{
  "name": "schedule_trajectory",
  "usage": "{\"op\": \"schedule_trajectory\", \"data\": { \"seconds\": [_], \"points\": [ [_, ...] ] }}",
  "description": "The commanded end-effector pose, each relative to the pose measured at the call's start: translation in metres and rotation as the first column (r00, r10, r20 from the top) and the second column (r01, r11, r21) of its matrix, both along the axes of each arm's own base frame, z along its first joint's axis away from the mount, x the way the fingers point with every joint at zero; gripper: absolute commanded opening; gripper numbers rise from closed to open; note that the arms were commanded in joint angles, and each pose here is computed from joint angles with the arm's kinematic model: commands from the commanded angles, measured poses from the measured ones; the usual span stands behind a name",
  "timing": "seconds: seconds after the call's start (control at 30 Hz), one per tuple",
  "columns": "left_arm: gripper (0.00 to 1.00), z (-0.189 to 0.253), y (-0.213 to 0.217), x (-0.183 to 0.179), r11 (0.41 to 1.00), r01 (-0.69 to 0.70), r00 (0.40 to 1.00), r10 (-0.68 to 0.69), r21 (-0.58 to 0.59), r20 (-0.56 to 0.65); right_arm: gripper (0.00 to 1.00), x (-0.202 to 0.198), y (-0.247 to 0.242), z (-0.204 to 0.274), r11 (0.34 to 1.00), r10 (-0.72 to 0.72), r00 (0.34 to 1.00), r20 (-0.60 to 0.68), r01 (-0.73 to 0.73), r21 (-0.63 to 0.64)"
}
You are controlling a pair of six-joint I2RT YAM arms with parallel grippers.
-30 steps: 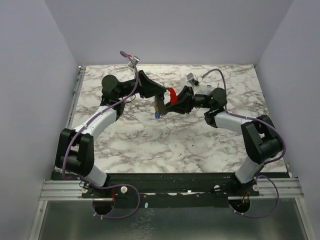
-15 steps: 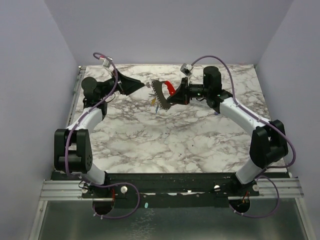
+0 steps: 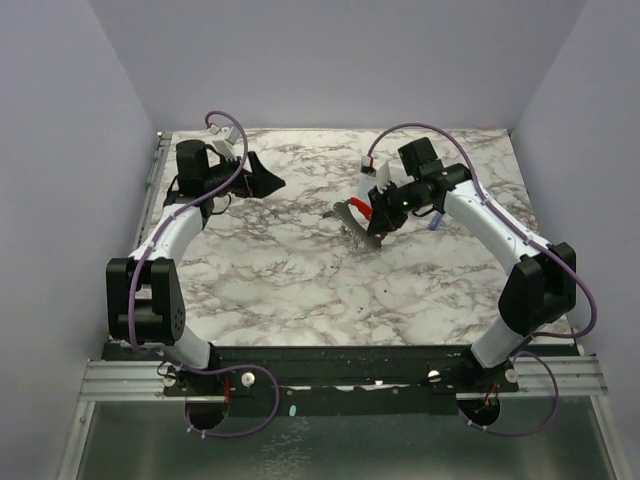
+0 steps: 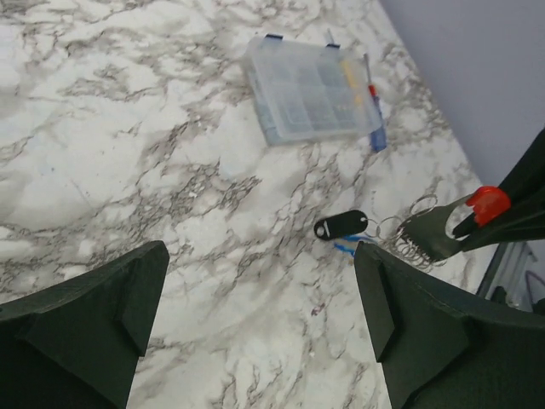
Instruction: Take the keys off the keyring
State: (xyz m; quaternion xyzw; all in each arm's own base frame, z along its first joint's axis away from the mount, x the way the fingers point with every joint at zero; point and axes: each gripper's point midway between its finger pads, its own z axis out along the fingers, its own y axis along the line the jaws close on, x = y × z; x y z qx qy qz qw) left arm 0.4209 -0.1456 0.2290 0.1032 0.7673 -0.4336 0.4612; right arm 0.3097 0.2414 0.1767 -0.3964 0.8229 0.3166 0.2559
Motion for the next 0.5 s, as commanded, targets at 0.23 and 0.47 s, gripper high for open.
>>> {"op": "schedule_trajectory", "data": {
  "seconds": [0.23,0.47],
  "points": [
    [0.99,-0.026,-0.008,-0.051,0.908,0.116,0.961,-0.206,0.403,0.187,0.01,-0.027,-0.036,0.007,0.976,0.096,0.994,-0.052,-0.105,-0.193],
    [0.9,-0.046,-0.056,-0.09,0.833,0.284,0.868,-0.433,0.474,0.241,0.0,-0.033,-0.025,0.026,0.983,0.119,0.992,-0.033,-0.122,-0.134]
  ]
}}
